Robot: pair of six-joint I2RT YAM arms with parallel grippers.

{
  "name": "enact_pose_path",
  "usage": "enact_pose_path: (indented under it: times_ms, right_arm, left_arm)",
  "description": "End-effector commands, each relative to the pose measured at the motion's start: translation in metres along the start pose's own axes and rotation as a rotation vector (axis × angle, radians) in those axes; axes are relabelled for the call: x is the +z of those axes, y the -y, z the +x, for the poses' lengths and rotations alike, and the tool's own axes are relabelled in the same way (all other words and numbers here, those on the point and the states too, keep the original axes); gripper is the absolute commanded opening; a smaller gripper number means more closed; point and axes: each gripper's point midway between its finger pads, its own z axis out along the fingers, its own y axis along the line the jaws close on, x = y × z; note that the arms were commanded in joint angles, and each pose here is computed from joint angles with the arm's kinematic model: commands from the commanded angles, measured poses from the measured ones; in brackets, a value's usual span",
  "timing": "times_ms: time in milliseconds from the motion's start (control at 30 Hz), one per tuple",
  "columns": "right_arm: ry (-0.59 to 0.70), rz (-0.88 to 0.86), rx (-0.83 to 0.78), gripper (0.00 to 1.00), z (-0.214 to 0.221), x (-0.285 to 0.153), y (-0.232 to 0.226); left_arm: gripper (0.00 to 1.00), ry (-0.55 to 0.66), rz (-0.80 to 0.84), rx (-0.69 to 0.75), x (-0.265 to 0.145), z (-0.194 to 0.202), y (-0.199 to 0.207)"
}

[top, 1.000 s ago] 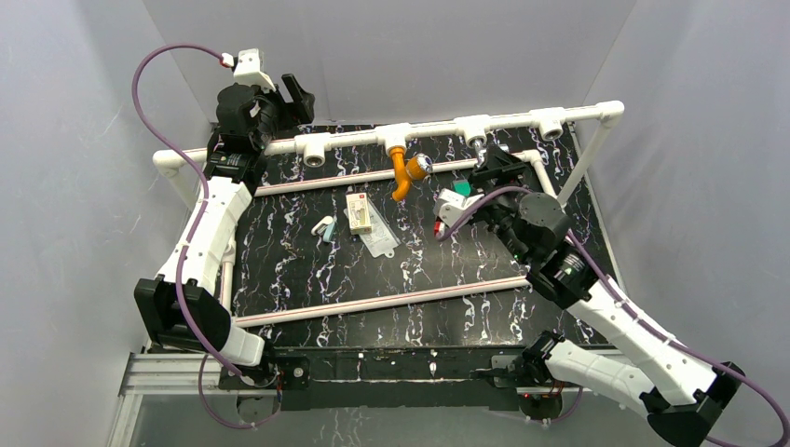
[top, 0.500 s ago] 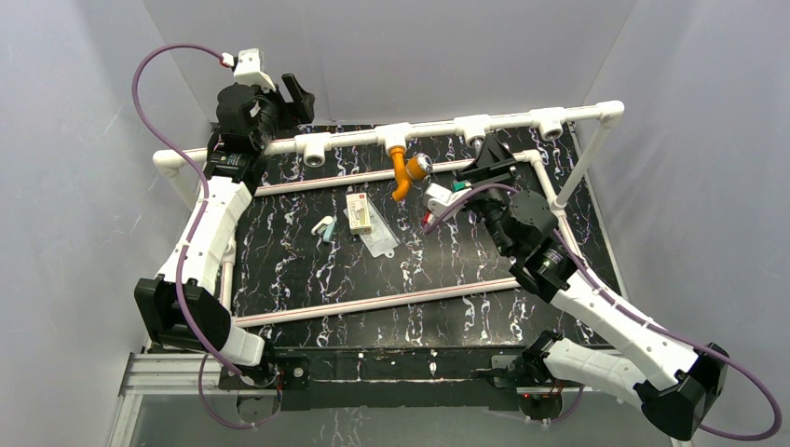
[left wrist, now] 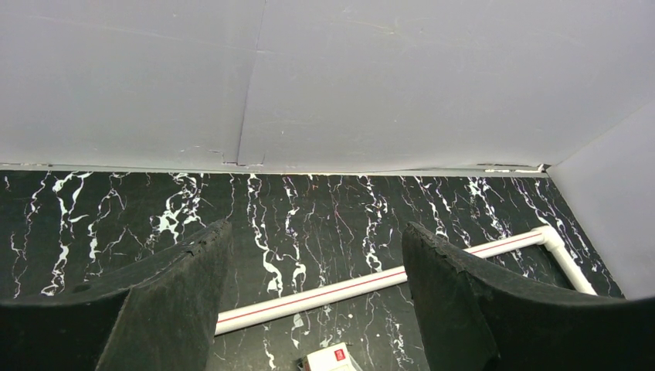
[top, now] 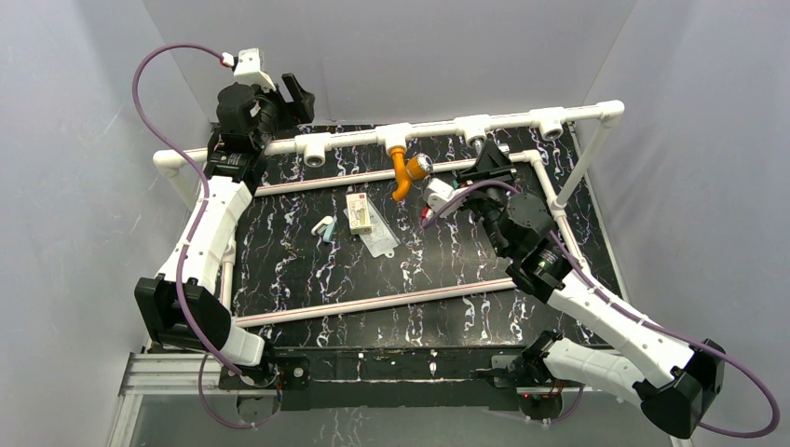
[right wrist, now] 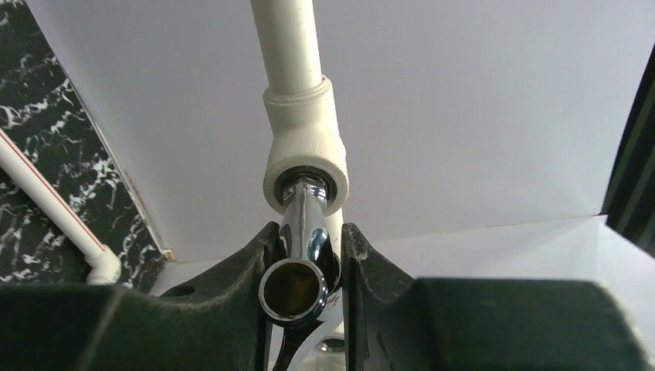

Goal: Install the water faucets

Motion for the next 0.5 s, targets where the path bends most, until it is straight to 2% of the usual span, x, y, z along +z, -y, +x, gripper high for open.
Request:
enact_pose_path:
  times_ms: [0,467]
  right_arm:
    - [-0.034,0.061,0.240,0.01,0.007,-0.005,0.007]
    - [0.046,0.045,1.082,0.01,-0.024,-0.002,0.005]
  left_arm:
    - [0.78,-0.489,-0.147,-0.022,-0.005,0.163,-0.050]
    - [0.78,-0.487,-0.148,-0.020,-0.006,0.162,-0.050]
